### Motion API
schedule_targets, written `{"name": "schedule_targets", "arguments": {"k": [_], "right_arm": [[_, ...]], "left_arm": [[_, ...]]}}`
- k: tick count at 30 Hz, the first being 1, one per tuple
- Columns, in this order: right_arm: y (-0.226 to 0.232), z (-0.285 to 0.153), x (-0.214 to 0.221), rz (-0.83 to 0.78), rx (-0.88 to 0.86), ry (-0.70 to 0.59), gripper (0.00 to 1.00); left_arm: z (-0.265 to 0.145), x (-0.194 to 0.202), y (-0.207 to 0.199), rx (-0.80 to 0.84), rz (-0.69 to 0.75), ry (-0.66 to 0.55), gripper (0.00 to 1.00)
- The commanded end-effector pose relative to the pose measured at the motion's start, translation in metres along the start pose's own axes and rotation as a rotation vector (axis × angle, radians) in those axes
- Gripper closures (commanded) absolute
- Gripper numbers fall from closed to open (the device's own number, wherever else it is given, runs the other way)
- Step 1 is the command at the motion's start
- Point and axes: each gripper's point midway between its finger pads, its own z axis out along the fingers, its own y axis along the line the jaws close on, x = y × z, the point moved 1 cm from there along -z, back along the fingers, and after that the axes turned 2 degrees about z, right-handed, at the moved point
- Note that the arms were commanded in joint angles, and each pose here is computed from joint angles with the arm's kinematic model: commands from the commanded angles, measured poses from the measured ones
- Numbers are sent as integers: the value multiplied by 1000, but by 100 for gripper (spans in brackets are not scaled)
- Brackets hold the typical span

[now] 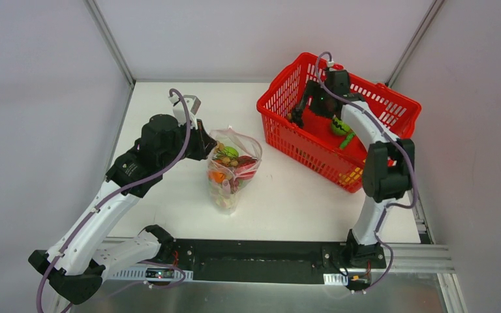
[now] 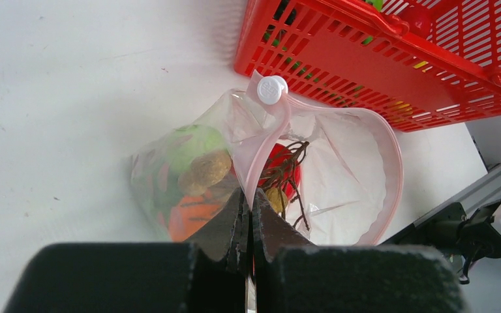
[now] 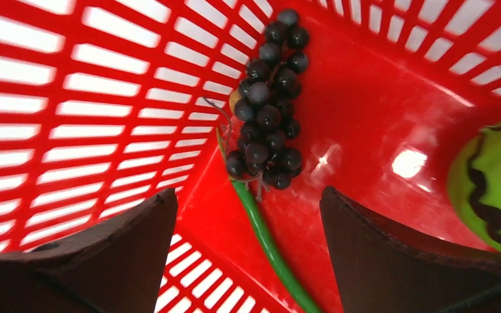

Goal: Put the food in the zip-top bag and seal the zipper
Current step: Pick up the fake fruit from the bin.

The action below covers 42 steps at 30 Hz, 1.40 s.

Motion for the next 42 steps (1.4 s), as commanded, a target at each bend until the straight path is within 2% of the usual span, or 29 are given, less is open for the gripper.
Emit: {"name": "schedule_targets", "arguments": {"k": [1,13,20,24,28,36,42], "right_arm": [[9,27,0,72,-4,59,17],[-7,100,41,26,137,140,17],[-29,109,58,29,225,147,42],[-27,99,52,15,219,121,68],[-18,79,36,12,180,47,85],[-1,25,-5,63,78,-133,99],[4,-23,-33,98,29,-286,100]], "left_arm": [[-5,-16,-10,50,-12,-74,100],[-5,-13,-7,37,-8,-73,100],[-2,-13,-7,40,-8,-68,100],[-1,-12,-7,36,-5,-62,100],[-2,-13,-7,35,-5,-62,100],[-1,-14,-7,34,-5,-61,100],[0,-14,-9,43,-6,-53,100]]}}
